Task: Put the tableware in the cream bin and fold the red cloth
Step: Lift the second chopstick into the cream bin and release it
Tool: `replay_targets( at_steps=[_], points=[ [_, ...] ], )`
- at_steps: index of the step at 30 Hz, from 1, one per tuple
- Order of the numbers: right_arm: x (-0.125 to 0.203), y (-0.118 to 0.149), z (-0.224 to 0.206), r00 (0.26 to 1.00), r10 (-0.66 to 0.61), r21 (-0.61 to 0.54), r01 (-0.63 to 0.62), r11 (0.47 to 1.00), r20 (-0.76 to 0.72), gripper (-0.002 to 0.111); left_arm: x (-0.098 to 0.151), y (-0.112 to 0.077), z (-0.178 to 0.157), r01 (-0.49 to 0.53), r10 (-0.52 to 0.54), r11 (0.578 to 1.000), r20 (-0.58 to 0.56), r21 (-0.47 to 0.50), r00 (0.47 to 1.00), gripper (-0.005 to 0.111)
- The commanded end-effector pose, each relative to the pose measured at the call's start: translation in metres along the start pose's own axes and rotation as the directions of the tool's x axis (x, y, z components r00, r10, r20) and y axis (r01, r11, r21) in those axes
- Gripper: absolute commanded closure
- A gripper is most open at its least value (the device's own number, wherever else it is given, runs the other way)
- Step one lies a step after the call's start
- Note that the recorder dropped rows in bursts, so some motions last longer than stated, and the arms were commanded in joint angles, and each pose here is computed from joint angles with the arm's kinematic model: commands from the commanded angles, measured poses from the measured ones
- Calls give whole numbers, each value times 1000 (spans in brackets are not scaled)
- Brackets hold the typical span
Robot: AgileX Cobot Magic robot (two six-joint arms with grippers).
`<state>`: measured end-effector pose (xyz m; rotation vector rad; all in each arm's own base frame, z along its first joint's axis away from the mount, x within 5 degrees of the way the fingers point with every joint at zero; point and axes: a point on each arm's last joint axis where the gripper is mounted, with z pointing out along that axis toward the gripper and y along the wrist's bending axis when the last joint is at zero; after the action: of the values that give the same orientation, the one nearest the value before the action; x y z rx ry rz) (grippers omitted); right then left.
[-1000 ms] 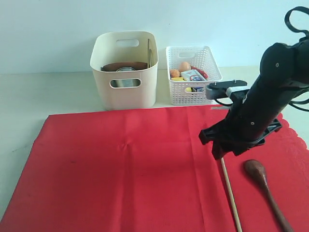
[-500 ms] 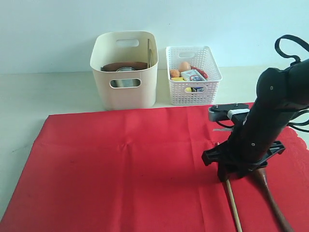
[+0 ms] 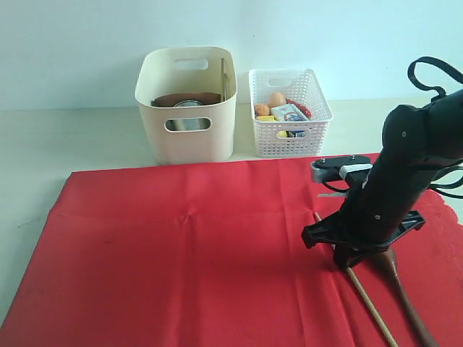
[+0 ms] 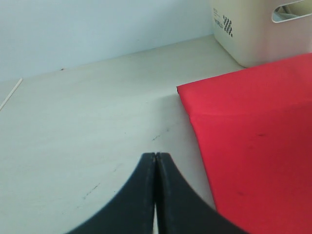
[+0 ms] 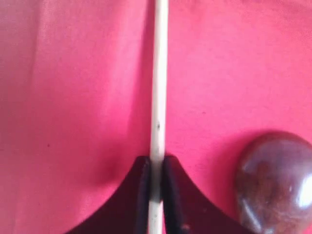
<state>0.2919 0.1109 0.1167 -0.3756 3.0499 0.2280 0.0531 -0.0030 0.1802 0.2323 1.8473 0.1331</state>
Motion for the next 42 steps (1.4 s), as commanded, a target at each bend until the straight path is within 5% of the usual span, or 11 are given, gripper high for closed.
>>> replay_targets(
  at_steps=[1,17,24,33,42],
  points=[
    [-1,4,-26,996,-17,-12,18,1000,85,108,0,0,0,1,-1,1000,8,2,1000,107],
    [-38,28,-138,846,-9,-108,79,991,533,108,0,0,0,1,-1,1000,8,2,1000,107],
    [-86,45,-184,619,-25,-138,214,967,785,108,0,0,0,1,-1,1000,8,2,1000,107],
    [-145,60,-176,462,-55,-142,383,913,885,108,0,0,0,1,-1,1000,8,2,1000,107],
    [-196,82,-149,150,-208,52,682,730,967,108,0,0,0,1,-1,1000,8,2,1000,107]
  ],
)
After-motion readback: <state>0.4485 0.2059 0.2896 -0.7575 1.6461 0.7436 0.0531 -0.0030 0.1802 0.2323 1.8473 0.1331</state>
